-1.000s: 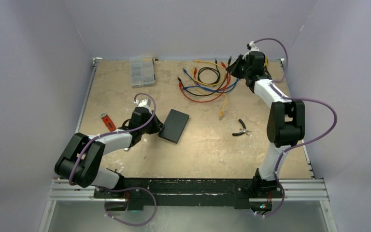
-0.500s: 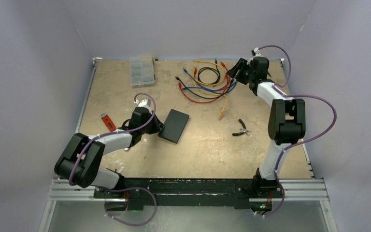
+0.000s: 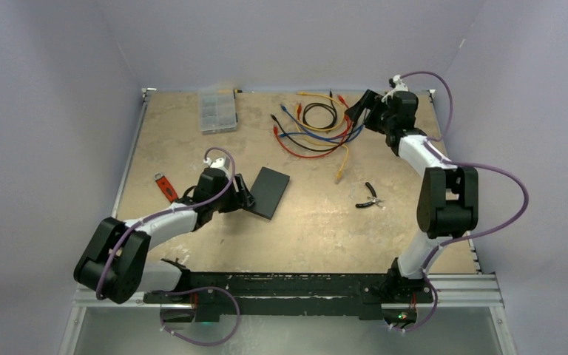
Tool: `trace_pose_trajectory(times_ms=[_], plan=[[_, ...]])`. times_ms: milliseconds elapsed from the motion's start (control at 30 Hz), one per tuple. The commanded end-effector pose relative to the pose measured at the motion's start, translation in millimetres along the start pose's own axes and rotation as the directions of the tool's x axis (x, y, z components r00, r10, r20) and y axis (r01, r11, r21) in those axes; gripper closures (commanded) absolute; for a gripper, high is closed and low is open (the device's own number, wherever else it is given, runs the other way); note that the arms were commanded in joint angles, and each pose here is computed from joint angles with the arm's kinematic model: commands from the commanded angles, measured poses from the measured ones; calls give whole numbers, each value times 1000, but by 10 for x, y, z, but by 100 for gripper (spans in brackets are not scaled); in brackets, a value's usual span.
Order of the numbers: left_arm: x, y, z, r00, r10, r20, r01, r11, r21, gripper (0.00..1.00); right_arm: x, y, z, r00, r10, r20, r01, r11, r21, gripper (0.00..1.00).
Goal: Pull the plug from the switch port
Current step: Reset both arms
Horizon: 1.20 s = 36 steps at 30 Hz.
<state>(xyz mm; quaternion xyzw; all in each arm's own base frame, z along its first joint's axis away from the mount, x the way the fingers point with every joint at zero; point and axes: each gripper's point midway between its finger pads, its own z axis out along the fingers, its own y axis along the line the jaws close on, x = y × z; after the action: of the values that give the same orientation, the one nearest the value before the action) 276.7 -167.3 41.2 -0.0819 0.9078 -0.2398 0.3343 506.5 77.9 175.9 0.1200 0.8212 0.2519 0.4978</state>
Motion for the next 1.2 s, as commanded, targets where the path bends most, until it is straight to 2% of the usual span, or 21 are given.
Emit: trace_pose_trajectory(times_ms=[0, 300, 500, 700, 833, 933, 1033, 1167], plan=[[-240, -260, -180, 996, 14, 90, -23, 995, 98, 26, -231, 168, -344, 992, -59, 108, 61, 998, -18, 1], [-661, -543, -538, 953, -58, 297, -11, 974, 228, 1, -216, 188, -979, 970, -88, 227, 85, 996, 25, 1], [-923, -589, -838, 895, -61, 443, -53, 969, 242, 1, -191, 64, -1267, 937, -115, 330, 92, 992, 84, 1], [-1188, -348, -1168, 788, -1, 615, -80, 991, 104, 1, -128, -189, -1429, 917, -118, 381, 45, 980, 195, 1], [-1338, -123, -1402, 705, 71, 706, -74, 997, -27, 1, -139, -325, -1636, 876, -143, 461, 24, 967, 254, 1], [-1382, 136, -1469, 662, 65, 747, 27, 993, -111, 1, -105, -422, -1776, 837, -153, 526, 3, 961, 275, 1], [-1397, 443, -1475, 595, 43, 803, 163, 971, -173, 1, 4, -548, -1842, 805, -201, 559, 26, 952, 305, 1], [-1378, 738, -1421, 534, 153, 831, 191, 936, -295, 1, 111, -759, -1930, 768, -288, 573, 53, 919, 390, 1]])
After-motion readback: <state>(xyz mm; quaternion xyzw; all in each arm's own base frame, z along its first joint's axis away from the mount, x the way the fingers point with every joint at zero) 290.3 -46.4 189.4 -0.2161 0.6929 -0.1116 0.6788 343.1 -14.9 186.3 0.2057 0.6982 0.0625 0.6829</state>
